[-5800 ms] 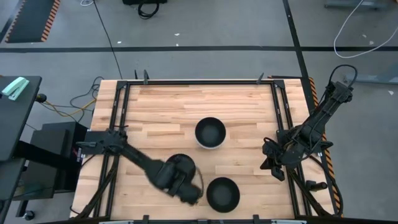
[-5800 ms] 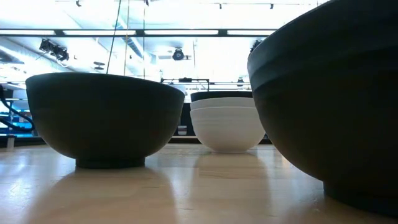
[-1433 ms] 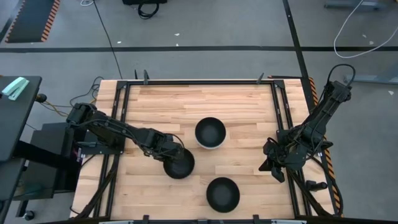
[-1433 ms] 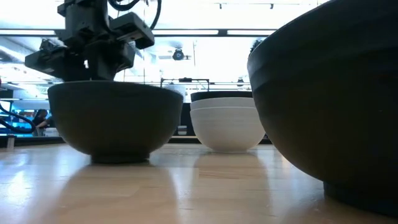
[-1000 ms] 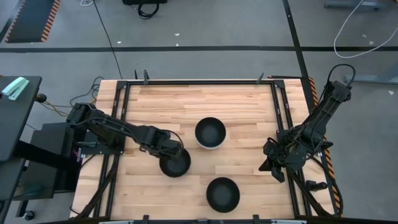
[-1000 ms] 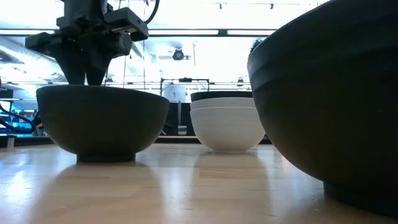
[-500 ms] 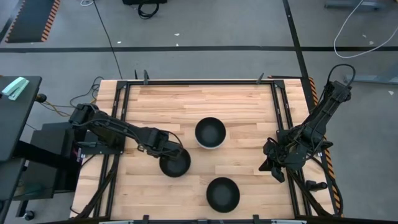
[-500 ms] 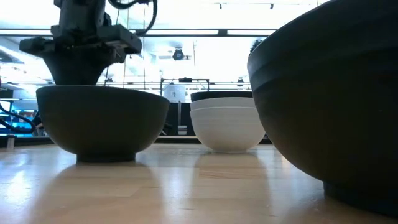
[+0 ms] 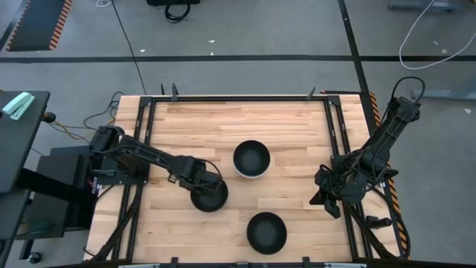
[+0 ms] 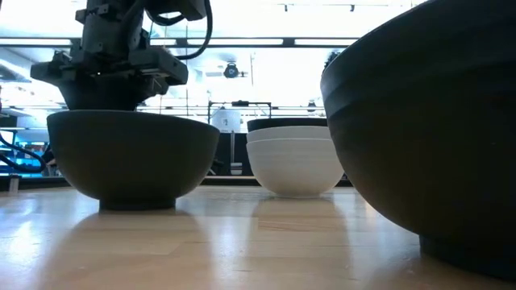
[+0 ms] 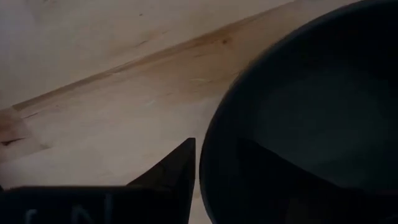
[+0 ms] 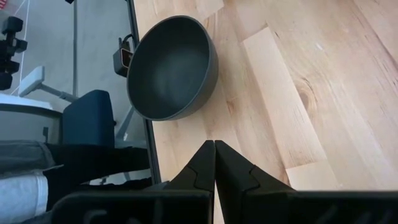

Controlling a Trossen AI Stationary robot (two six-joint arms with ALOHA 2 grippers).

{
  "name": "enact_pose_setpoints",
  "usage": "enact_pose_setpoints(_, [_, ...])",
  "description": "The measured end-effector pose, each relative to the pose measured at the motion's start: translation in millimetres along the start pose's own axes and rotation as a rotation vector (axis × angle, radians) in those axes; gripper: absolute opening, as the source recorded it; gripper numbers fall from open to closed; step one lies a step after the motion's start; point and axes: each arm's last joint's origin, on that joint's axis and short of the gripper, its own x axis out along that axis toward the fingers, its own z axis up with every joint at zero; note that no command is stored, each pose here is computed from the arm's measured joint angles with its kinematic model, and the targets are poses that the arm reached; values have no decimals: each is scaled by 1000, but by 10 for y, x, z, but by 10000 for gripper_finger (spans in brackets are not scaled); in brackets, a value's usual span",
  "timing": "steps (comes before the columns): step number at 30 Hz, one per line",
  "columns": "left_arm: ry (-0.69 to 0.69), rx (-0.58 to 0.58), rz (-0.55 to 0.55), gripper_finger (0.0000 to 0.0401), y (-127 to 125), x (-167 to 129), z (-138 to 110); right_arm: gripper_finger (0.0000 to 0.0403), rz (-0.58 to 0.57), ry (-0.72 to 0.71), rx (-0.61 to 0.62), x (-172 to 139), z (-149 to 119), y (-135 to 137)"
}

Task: Nest bowls inside each other
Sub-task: Stack the left black bowl on the black bowl

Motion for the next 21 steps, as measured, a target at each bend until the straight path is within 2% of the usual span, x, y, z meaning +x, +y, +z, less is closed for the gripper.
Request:
enact_pose_setpoints(8, [16, 10, -19, 122, -76, 93, 31, 13, 0, 0, 0, 0, 0, 0])
enact_pose_setpoints(13, [11, 15, -70, 117, -120, 89, 74, 13, 0, 0, 0, 0, 0, 0])
enact_pose_setpoints(21, [6, 20, -92, 71, -156, 118, 117, 13, 0, 0, 0, 0, 0, 0])
